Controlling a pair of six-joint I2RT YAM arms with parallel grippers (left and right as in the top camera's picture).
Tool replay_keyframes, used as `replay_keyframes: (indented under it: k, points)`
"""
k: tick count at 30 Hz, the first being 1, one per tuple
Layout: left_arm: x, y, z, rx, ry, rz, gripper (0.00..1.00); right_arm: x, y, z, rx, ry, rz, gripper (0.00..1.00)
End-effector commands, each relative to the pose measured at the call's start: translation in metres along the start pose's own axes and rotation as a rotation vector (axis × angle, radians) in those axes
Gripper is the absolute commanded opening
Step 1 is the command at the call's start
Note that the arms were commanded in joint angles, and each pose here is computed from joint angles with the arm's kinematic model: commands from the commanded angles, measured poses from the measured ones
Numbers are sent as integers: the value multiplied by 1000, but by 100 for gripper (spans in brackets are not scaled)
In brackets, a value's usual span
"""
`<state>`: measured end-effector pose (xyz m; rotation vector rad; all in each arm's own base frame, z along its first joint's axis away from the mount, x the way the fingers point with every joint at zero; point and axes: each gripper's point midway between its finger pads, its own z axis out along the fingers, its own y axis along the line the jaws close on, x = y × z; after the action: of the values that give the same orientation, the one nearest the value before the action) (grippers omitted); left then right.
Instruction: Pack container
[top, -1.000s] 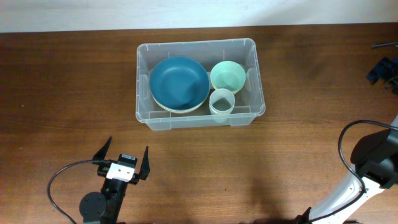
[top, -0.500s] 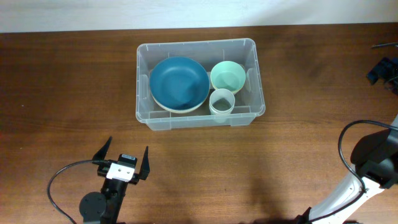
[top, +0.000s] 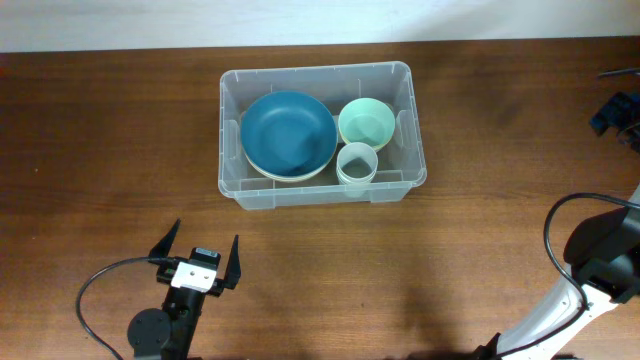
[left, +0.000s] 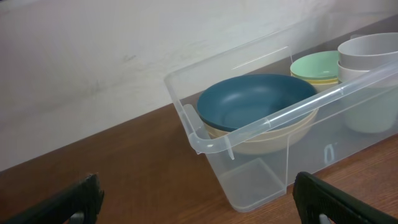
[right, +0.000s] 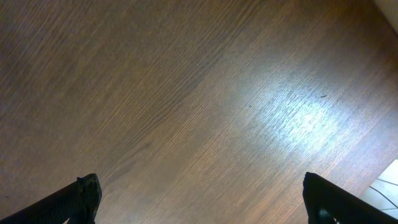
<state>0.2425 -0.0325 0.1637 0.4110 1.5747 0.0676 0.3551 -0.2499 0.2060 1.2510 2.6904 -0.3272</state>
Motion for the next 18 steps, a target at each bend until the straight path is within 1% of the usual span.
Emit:
replay_keyframes:
  k: [1,7,11,14,18]
  points:
    - [2,-2,0,9,2,-15,100,3,-1,-19,-3,-39,5,99]
    - [2,-2,0,9,2,-15,100,5,3,-77,-67,-192,3,99]
    - [2,-2,0,9,2,-15,100,-1,12,-115,-151,-359,12,99]
    - [2,-2,0,9,2,-15,100,-4,24,-132,-227,-500,19,99]
    - [2,-2,0,9,2,-15,100,9,43,-148,-359,-663,5,99]
